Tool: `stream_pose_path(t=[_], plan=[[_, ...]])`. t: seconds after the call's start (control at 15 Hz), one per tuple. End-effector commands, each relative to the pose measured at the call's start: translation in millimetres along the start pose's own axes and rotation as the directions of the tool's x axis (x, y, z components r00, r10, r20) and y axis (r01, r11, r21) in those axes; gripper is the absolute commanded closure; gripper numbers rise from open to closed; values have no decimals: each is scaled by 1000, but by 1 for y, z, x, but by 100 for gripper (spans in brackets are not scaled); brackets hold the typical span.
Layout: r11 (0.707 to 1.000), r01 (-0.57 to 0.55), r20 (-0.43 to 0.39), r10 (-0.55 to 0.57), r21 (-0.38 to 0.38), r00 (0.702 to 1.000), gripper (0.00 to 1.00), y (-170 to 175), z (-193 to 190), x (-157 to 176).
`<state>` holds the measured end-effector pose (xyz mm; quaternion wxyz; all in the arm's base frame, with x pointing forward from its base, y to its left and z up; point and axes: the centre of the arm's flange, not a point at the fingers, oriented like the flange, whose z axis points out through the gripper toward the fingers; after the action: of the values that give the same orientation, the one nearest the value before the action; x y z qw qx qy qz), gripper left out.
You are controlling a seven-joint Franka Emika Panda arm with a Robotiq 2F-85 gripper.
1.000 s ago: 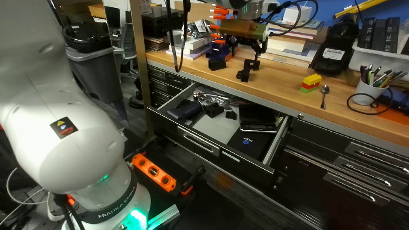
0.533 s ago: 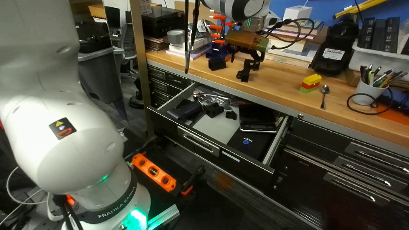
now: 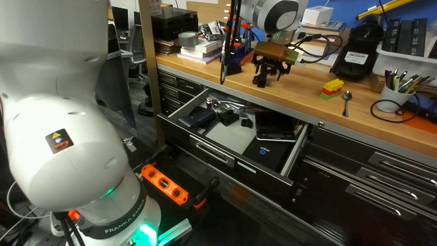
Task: Pick up the three black objects from the countertop, put them in the drawer and close the drawer.
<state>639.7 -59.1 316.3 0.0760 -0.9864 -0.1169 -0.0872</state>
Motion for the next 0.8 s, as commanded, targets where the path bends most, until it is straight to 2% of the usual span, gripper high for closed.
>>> stream_pose_path(t=[0.0, 0.4, 0.6, 0.73], plan=[[1000, 5, 19, -5, 24, 1000, 0, 17, 5, 26], [998, 16, 29, -17, 59, 999, 0, 14, 7, 38], [997, 26, 63, -31, 76, 998, 0, 3, 10, 41], [995, 19, 123, -31, 97, 992, 0, -2, 13, 39]])
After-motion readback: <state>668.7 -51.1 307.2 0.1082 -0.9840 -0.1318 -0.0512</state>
